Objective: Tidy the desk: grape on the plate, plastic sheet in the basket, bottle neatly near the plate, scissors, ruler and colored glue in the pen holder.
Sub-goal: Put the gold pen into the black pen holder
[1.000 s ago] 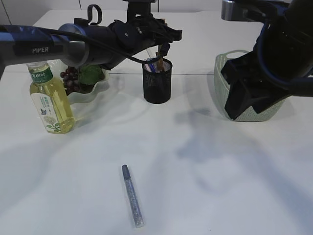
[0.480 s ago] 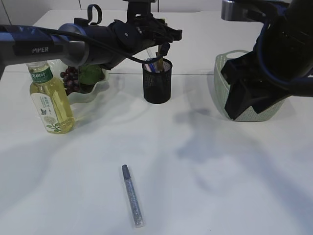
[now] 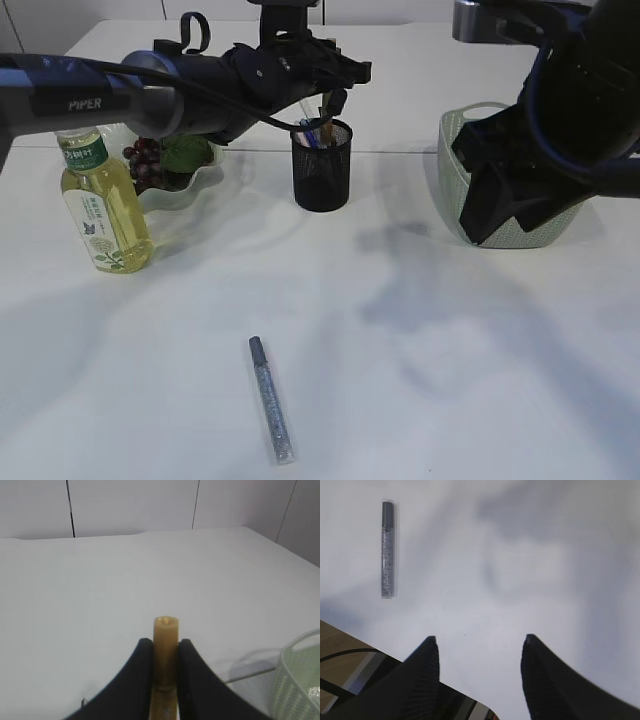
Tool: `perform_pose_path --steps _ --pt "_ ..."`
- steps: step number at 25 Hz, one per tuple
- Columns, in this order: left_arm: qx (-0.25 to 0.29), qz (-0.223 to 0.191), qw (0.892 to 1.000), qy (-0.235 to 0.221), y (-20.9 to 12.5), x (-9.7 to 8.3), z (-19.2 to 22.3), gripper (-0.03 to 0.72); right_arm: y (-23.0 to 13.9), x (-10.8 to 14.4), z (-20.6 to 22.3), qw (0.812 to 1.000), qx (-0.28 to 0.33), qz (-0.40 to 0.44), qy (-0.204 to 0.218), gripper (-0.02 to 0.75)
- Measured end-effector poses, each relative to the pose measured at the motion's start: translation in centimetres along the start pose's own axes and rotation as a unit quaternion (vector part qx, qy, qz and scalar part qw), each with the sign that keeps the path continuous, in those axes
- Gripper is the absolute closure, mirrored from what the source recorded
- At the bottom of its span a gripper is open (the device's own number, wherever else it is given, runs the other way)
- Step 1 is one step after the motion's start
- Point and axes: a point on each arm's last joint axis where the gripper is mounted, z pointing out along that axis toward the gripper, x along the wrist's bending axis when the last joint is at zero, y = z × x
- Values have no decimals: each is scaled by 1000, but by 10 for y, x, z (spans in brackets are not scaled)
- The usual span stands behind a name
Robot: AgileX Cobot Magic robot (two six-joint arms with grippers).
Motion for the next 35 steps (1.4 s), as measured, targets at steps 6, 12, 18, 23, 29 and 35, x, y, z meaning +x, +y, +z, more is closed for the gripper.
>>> perform_pose_path --steps 6,12,18,23,29,35 --pt "-1 0 1000 1 0 0 0 592 0 0 0 1000 0 -1 0 318" --pt "7 0 1000 -5 -1 -1 0 575 0 0 0 1000 0 -1 0 318" --pt "8 0 1000 -6 -2 -1 0 456 0 0 0 1000 0 -1 1 319" --pt "16 -1 1000 -12 -3 -2 0 394 0 0 0 1000 0 -1 1 319" --pt "60 13 996 -62 4 -12 -8 398 0 0 0 1000 0 -1 1 319" --pt "65 70 990 -103 36 -20 -26 399 0 0 0 1000 0 -1 1 319"
